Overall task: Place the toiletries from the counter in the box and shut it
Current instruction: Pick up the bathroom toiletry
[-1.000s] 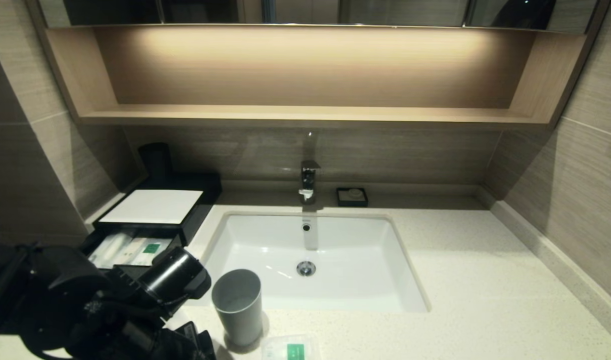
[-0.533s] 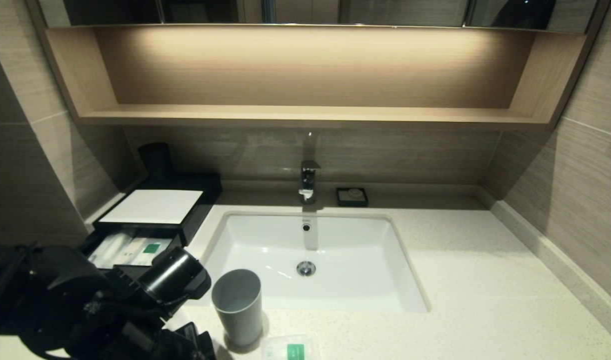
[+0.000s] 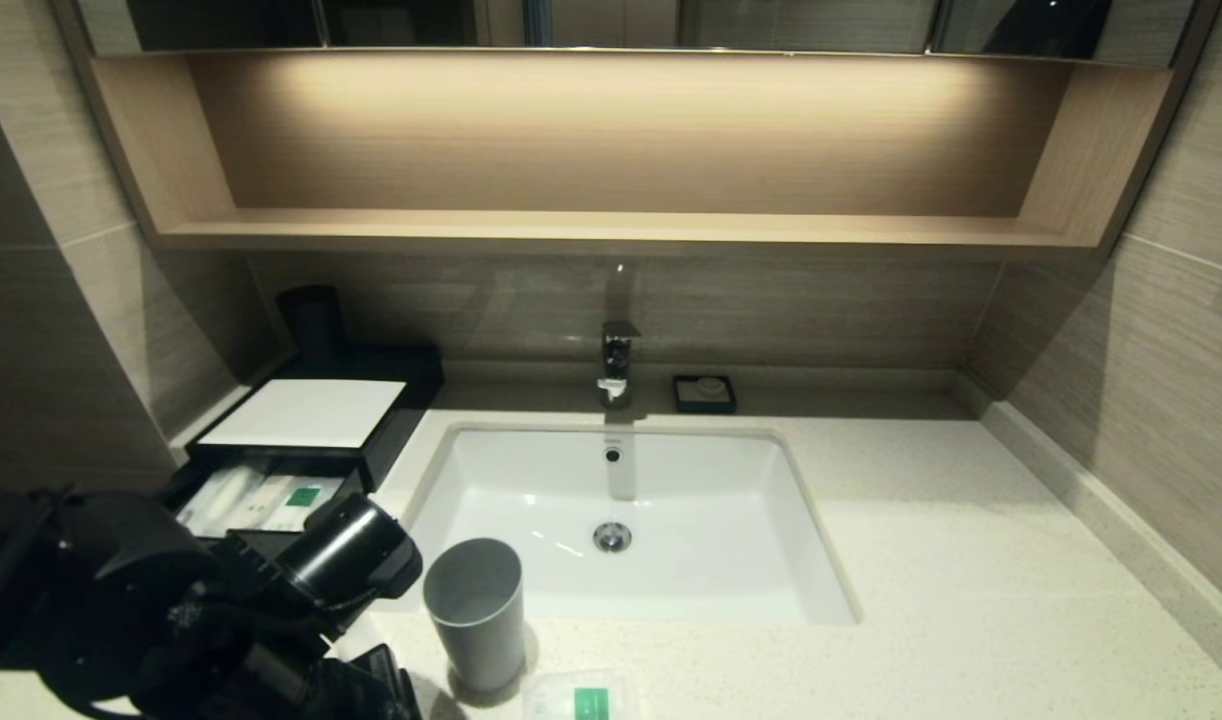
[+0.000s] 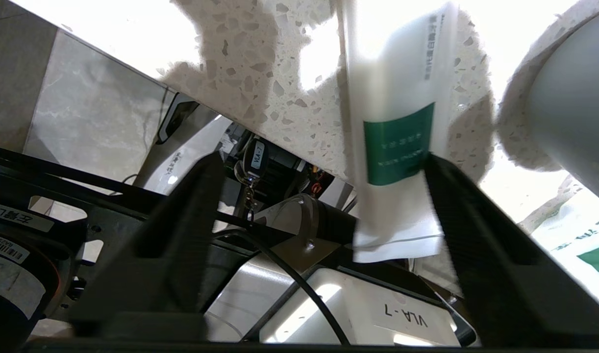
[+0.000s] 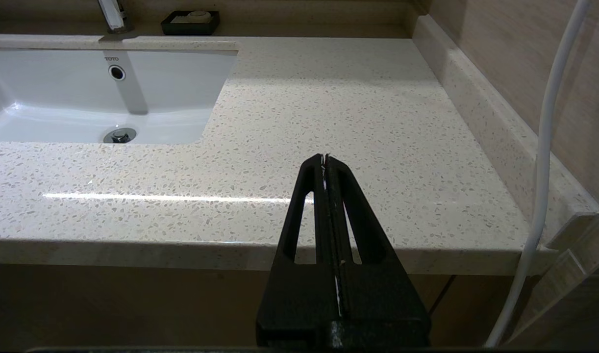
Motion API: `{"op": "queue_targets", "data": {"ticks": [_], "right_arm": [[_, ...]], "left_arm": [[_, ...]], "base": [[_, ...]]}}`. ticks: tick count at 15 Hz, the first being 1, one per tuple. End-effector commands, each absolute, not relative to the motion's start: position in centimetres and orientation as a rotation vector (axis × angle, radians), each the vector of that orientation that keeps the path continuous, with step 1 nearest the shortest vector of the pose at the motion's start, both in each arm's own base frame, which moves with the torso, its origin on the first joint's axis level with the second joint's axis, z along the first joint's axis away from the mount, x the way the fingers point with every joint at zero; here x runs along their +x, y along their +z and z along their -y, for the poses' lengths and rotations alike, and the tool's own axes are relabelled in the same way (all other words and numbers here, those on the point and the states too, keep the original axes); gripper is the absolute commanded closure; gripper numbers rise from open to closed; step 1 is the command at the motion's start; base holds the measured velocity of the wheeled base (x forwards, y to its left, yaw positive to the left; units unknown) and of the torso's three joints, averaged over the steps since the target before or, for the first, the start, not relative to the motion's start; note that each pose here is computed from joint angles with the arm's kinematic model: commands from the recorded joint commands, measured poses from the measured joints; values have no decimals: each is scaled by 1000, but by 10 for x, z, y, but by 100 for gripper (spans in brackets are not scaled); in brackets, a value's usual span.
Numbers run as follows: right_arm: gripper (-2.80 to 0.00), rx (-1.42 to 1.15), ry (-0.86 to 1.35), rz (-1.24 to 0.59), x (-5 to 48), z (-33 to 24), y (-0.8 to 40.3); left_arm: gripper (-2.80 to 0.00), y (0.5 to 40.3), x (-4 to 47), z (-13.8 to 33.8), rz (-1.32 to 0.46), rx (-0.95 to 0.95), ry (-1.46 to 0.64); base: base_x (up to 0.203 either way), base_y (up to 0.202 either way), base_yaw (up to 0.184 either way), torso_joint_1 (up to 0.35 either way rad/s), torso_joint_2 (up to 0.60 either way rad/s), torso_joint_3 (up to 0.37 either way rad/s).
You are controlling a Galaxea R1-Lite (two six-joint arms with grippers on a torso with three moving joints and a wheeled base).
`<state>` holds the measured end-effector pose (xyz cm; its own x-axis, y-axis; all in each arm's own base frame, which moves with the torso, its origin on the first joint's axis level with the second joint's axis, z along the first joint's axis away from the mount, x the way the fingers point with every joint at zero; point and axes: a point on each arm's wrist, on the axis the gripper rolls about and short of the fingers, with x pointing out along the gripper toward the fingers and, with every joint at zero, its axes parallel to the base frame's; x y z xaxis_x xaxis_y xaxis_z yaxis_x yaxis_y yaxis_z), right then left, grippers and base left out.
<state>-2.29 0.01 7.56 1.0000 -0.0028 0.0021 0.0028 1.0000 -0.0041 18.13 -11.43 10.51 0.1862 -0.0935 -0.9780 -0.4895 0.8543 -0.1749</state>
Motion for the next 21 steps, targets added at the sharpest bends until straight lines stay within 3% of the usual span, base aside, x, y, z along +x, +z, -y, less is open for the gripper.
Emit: {"op": "queue_targets", "data": {"ticks": [1,16,21], "right_arm": [[0,-5,-3,1,-23,0,75],[0,-5,-2,1,-23,0,75],[0,-5,-3,1,-23,0,75]], "left_arm": [[0,105,181,114,-1372,-513,298],[0,106,177,111,-1396,-468,294],[0,131,164,103,-1321,-503,224]], "base": [[0,0,0,0,0,0],[0,0,0,0,0,0],[0,0,0,0,0,0]]}}
